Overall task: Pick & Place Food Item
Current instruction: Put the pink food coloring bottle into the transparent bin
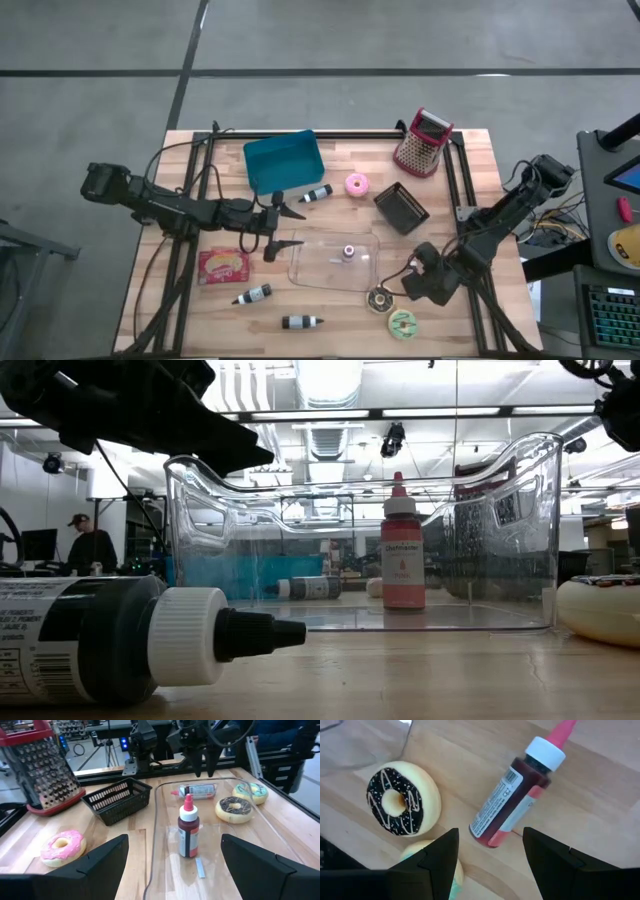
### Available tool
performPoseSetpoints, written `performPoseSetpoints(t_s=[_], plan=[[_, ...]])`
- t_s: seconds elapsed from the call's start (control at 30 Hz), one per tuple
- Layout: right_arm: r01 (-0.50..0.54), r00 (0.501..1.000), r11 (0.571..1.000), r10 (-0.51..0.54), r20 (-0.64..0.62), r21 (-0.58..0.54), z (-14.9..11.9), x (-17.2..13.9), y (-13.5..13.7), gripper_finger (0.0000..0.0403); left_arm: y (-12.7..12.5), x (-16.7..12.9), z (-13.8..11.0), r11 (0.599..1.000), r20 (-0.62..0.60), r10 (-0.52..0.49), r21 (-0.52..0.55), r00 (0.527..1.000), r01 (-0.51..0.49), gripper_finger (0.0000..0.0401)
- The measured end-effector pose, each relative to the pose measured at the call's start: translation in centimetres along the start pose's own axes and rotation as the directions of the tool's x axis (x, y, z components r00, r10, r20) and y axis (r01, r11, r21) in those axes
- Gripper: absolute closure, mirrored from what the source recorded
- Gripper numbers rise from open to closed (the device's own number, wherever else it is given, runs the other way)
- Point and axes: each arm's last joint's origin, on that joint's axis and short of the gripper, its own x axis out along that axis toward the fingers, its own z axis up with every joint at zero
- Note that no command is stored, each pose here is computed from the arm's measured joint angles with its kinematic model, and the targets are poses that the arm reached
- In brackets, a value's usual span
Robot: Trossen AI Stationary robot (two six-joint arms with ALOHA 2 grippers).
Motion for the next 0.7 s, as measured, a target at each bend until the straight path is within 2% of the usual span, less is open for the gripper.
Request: performPoseSetpoints(t_s=[0.23, 0.7], plan=[[0.041, 0.999, 0.999, -0.042, -0.025, -0.007, -0.20, 0.63, -0.02, 0.0186, -0.06, -0.01, 0.00, 1.000, 0.000, -0.019, 0.013, 1.000, 0.019, 0.0080], [0.018, 1.000, 0.999, -0.018, 0.013, -0.042, 0.22, 0.42, 0.07, 0.0186, -0.15, -0.01, -0.05, 0.998, -0.003, -0.050, 0.030, 0.999, 0.050, 0.0080]])
